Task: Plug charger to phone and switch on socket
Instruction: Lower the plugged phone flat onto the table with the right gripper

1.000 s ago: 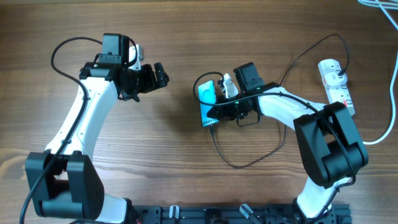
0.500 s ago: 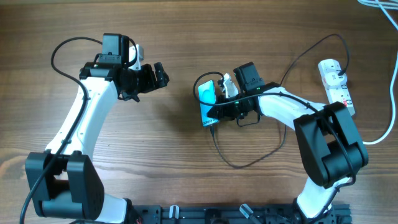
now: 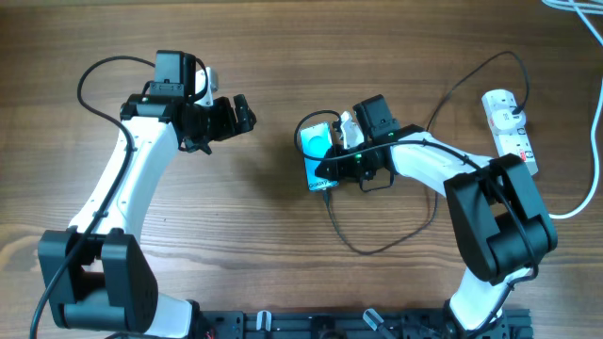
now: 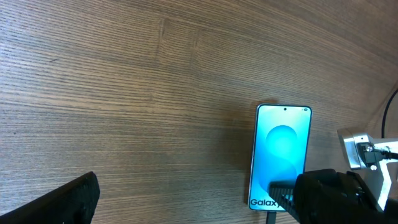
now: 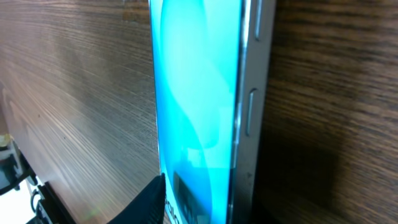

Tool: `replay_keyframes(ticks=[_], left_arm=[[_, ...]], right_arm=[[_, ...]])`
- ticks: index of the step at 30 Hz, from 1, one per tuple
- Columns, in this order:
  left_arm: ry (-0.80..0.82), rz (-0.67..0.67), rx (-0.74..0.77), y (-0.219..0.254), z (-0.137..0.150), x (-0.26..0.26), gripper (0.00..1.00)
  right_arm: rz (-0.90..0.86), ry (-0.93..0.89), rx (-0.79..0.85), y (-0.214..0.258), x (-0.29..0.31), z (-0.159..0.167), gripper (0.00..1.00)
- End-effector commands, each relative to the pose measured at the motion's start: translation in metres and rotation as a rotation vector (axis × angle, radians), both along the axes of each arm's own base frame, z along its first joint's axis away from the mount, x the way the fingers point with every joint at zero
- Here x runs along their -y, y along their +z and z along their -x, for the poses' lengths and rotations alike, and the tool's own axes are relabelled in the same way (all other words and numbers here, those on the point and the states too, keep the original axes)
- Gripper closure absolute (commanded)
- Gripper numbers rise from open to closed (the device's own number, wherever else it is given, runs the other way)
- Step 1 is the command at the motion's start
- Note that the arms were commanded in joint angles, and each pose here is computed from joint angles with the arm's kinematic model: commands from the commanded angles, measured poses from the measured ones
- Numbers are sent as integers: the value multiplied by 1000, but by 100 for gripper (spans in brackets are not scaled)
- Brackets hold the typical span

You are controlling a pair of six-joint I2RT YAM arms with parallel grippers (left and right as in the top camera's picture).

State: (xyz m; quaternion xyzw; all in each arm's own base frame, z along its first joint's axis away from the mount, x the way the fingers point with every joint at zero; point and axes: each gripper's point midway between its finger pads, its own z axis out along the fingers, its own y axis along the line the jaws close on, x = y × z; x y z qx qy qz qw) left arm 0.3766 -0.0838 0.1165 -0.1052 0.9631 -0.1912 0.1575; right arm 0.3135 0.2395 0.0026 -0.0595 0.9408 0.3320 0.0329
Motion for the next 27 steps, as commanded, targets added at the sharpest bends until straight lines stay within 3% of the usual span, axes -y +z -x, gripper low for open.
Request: replay_keyframes(ticks=[1, 11, 27], left_arm=[[18, -9, 2, 1, 0, -4, 0], [18, -9, 1, 1, 0, -4, 0], [18, -9, 1, 1, 0, -4, 0]], right_arm=[[69, -10, -9, -17, 10, 2, 62], [117, -72, -34, -22, 17, 0, 41], [128, -90, -39, -23, 19, -1, 28]])
